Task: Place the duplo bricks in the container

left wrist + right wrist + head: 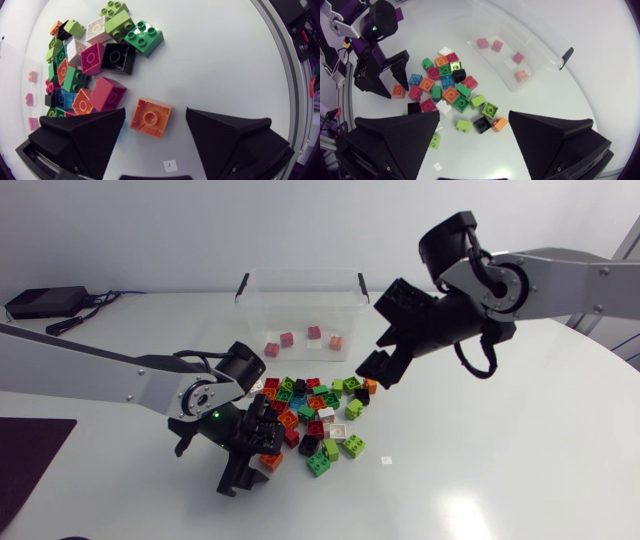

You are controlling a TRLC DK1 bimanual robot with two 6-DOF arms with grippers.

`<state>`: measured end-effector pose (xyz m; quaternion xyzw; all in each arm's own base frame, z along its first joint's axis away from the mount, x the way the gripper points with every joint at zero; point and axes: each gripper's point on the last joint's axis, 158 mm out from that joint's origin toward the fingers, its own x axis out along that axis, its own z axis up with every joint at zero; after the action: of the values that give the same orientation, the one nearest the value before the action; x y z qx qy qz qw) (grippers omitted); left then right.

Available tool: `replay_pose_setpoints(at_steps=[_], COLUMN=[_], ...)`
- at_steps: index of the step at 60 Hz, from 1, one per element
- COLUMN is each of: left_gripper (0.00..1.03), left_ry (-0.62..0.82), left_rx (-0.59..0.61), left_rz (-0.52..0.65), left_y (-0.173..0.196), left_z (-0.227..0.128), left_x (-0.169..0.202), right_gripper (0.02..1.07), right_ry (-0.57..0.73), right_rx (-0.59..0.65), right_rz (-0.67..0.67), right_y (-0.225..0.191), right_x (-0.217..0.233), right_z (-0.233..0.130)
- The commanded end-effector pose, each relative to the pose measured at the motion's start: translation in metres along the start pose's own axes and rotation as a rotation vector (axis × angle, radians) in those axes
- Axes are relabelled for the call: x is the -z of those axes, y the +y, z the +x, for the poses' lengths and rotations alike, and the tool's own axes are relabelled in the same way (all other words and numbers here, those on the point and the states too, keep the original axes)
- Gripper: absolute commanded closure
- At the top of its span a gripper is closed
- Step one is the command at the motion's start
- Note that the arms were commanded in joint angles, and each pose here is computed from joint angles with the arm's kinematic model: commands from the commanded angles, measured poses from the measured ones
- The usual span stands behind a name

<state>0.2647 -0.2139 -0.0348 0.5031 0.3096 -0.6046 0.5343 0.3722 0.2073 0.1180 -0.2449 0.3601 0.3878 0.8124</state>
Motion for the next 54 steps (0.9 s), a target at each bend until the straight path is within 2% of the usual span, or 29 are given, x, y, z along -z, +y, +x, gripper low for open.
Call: replay_pose_setpoints(at_steps=[1, 8, 18, 31, 41, 54], left_gripper=[0.41, 0.63, 0.65, 0.66, 0.66, 0.66], left_ry=[0.007, 0.009, 0.018, 0.012, -0.01, -0.1], left_rx=[0.019, 0.027, 0.05, 0.024, -0.053, -0.19], left_rz=[0.051, 0.052, 0.047, 0.037, 0.023, -0.056], left_y=[0.002, 0.001, -0.005, -0.002, 0.01, 0.041], left_z=[0.005, 0.006, 0.003, -0.018, -0.046, -0.096], left_x=[-0.004, -0.004, -0.003, -0.004, -0.01, -0.025], right_gripper=[0.08, 0.08, 0.08, 0.08, 0.09, 0.12], right_ry=[0.048, 0.111, 0.185, 0.29, 0.347, 0.395], right_rx=[-0.021, -0.031, -0.057, -0.077, -0.083, -0.081], right_rz=[0.041, 0.062, 0.075, 0.068, 0.056, 0.056], right_y=[0.015, 0.029, 0.048, 0.069, 0.078, 0.082], right_x=[0.021, 0.042, 0.063, 0.089, 0.103, 0.114], right_z=[0.006, 0.014, 0.026, 0.048, 0.06, 0.074])
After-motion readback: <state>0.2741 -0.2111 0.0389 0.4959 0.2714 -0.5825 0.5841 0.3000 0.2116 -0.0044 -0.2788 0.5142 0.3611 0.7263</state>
